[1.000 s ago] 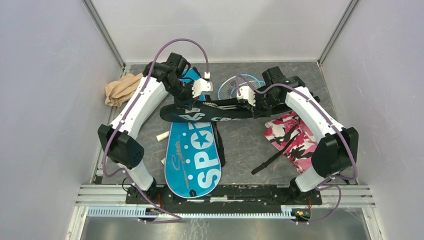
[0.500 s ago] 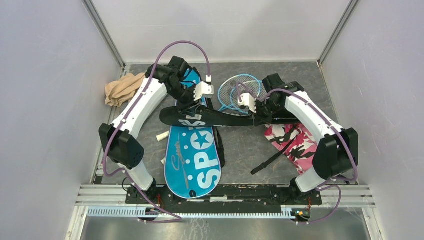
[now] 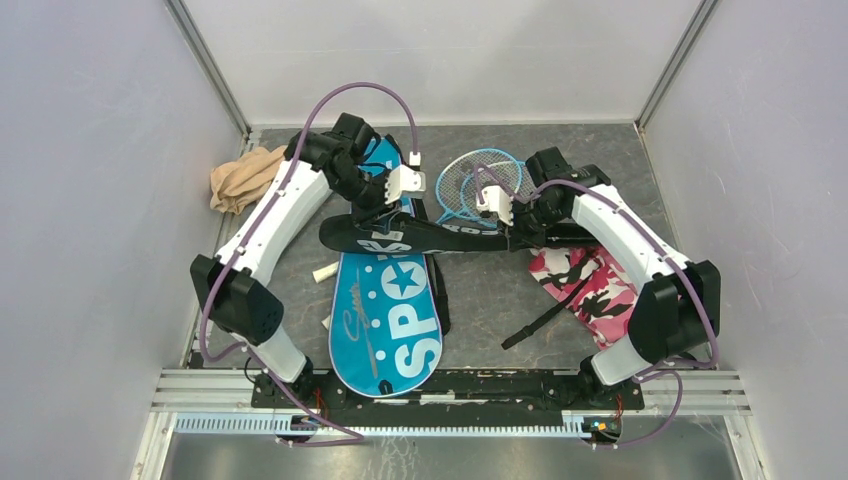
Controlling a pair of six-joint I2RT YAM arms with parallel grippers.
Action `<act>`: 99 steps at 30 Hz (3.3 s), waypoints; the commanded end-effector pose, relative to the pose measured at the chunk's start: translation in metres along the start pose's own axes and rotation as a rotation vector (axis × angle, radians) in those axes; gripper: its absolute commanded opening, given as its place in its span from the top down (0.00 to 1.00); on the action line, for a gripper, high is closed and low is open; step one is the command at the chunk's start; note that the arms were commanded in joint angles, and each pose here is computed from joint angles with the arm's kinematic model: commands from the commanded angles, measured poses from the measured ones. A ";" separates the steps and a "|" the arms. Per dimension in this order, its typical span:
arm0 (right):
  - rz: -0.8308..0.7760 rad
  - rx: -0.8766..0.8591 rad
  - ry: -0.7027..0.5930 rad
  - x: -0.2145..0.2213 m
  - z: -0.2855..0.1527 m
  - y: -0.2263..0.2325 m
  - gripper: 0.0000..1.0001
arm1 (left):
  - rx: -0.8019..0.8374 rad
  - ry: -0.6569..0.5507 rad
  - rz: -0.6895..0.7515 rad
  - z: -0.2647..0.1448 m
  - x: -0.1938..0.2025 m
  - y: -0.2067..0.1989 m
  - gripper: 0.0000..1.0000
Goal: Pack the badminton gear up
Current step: Adjust the racket bag at the center of the board, then zip the racket bag at the center of the board.
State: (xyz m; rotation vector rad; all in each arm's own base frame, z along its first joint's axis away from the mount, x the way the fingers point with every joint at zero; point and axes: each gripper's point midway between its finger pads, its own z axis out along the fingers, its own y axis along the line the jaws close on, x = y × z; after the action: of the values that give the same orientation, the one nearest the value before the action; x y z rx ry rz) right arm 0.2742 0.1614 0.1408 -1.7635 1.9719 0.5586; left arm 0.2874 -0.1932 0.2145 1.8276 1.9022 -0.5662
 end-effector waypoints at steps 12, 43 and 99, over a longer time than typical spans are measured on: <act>-0.012 0.082 -0.035 -0.029 -0.025 -0.023 1.00 | -0.065 -0.076 0.149 -0.016 -0.009 -0.014 0.75; 0.078 0.092 -0.622 -0.198 -0.069 -0.035 0.35 | -0.230 -0.556 -0.314 -0.039 -0.090 0.002 0.98; -0.046 0.140 -0.397 -0.192 -0.027 -0.020 1.00 | -0.305 -0.512 -0.264 -0.034 -0.075 0.005 0.98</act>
State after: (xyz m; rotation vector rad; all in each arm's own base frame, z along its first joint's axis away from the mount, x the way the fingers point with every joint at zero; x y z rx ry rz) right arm 0.3036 0.3192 0.2757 -1.4226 1.6158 0.7772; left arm 0.2865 -0.2446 0.2621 1.0771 1.8871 -0.8265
